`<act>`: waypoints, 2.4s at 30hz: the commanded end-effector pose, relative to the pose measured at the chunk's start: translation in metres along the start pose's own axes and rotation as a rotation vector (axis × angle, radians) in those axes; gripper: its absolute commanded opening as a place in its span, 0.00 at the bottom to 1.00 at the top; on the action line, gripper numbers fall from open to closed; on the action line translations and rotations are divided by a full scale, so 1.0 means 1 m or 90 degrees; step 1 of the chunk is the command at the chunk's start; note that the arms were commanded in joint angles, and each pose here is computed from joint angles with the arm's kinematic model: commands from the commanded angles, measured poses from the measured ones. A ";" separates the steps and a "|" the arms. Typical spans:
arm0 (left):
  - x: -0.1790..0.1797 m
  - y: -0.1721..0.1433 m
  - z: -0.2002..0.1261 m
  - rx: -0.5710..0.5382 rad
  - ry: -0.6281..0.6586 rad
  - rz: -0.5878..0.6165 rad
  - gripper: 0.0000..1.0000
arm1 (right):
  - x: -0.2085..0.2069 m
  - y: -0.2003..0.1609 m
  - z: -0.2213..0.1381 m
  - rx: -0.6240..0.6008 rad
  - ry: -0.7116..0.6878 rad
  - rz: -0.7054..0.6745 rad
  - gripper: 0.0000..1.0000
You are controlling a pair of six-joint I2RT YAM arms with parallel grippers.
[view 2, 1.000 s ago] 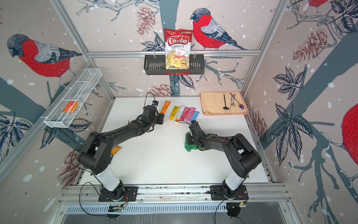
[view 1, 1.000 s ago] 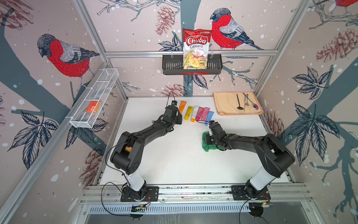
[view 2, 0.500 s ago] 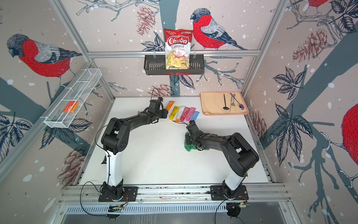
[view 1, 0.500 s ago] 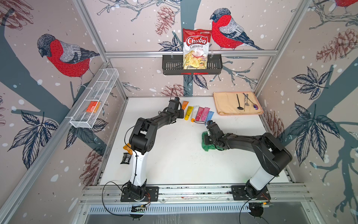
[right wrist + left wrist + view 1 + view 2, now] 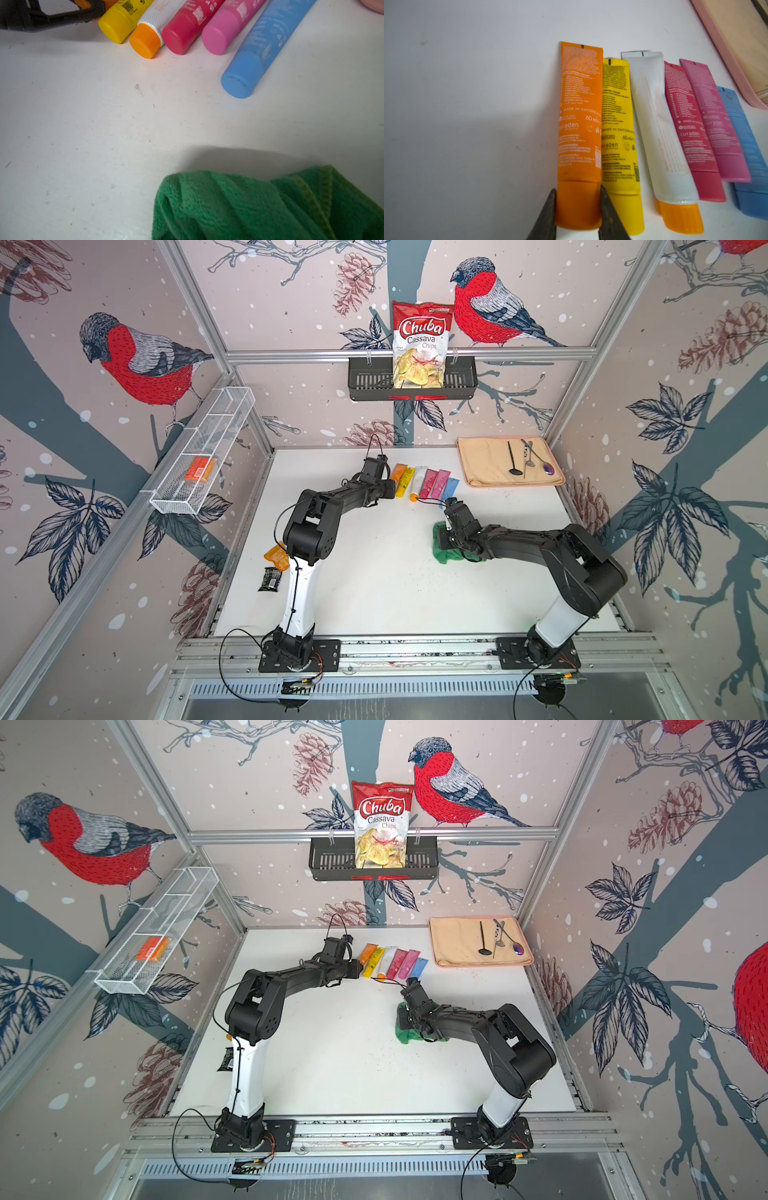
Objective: Wipe the surface of the toothpaste tube
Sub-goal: Place the toothpaste at the center of the board, then place the cleaning item at the center of the board, then reset both arms
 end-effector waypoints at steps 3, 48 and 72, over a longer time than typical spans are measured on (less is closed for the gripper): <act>-0.001 0.008 -0.019 -0.034 0.005 0.009 0.53 | -0.038 -0.011 -0.007 0.035 -0.089 0.034 0.03; 0.087 -0.102 -0.256 -0.358 0.506 0.068 0.98 | -0.174 0.121 -0.154 -0.548 -0.241 0.092 1.00; 0.106 -0.123 -0.229 -0.407 0.415 0.073 0.96 | -0.202 0.049 -0.129 -0.658 -0.192 0.128 1.00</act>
Point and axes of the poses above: each gripper's point midway between its finger pads, its own z axis out along the fingers, its own x axis along the line the jaws close on, y = z × x, the point moved 6 cm from there along -z, back along the fingers, and after that the axes turned 11 degrees about z, right-handed, at the moved point
